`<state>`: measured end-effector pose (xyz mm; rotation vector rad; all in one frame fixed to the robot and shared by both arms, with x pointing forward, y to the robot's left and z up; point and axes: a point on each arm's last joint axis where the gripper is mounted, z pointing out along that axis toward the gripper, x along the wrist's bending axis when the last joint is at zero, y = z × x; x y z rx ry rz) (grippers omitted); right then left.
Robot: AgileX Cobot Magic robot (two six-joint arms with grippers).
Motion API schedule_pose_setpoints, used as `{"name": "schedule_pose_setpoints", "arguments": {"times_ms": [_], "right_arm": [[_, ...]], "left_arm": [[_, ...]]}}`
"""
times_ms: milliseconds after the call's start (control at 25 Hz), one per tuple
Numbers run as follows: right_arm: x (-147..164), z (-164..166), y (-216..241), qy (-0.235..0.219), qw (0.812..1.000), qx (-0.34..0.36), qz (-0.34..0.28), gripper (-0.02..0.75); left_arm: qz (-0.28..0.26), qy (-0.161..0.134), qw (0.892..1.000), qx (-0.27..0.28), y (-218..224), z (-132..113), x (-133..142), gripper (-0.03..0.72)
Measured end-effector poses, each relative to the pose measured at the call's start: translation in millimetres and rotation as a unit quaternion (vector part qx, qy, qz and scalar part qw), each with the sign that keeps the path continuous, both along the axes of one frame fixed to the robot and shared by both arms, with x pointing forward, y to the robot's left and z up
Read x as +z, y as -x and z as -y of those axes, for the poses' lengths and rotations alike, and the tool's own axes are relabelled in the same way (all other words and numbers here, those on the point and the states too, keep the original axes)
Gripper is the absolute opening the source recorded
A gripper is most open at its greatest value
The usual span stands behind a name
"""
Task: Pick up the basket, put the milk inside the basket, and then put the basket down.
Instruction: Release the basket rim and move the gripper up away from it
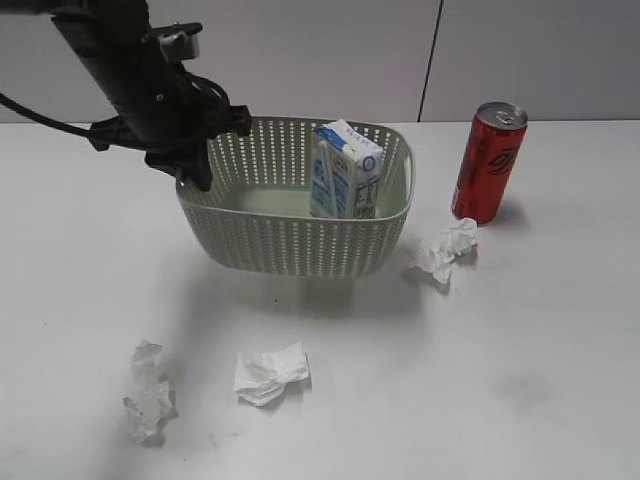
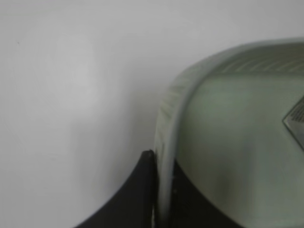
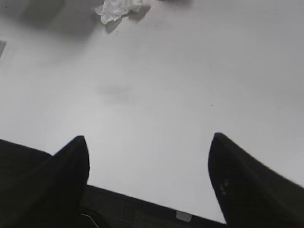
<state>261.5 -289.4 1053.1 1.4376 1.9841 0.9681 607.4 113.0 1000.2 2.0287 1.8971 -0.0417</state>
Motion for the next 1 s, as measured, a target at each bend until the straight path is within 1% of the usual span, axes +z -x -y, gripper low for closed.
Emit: {"name": "schedule_pose_setpoints", "arguments": {"times_ms": [280, 560, 680, 800, 880, 960, 1000], "right_arm": [[-1, 0, 0, -0.003, 1.000, 0.000, 0.010, 0.591], [-1, 0, 0, -0.004, 1.000, 0.001, 0.011, 0.591], [-1, 0, 0, -0.004, 1.000, 0.001, 0.011, 0.591], [-1, 0, 0, -0.004, 1.000, 0.001, 0.011, 0.591], [-1, 0, 0, -0.004, 1.000, 0.001, 0.011, 0.590], [-1, 0, 0, -0.003, 1.000, 0.001, 0.012, 0.590], [-1, 0, 0, -0.003, 1.000, 0.001, 0.012, 0.590]], "left_arm": [[0.001, 0.002, 1.000, 0.005, -6, 3, -12, -0.015], [-0.018, -0.006, 1.000, 0.009, -13, 6, -43, -0.015], [-0.015, 0.000, 1.000, 0.014, -16, 8, -49, -0.015], [-0.023, 0.003, 1.000, 0.019, -18, 10, -58, -0.005], [-0.026, 0.006, 0.999, 0.021, -18, 10, -61, 0.039], [-0.028, 0.012, 0.999, 0.025, -18, 11, -61, 0.150], [-0.028, 0.014, 0.999, 0.026, -18, 12, -60, 0.230]]}}
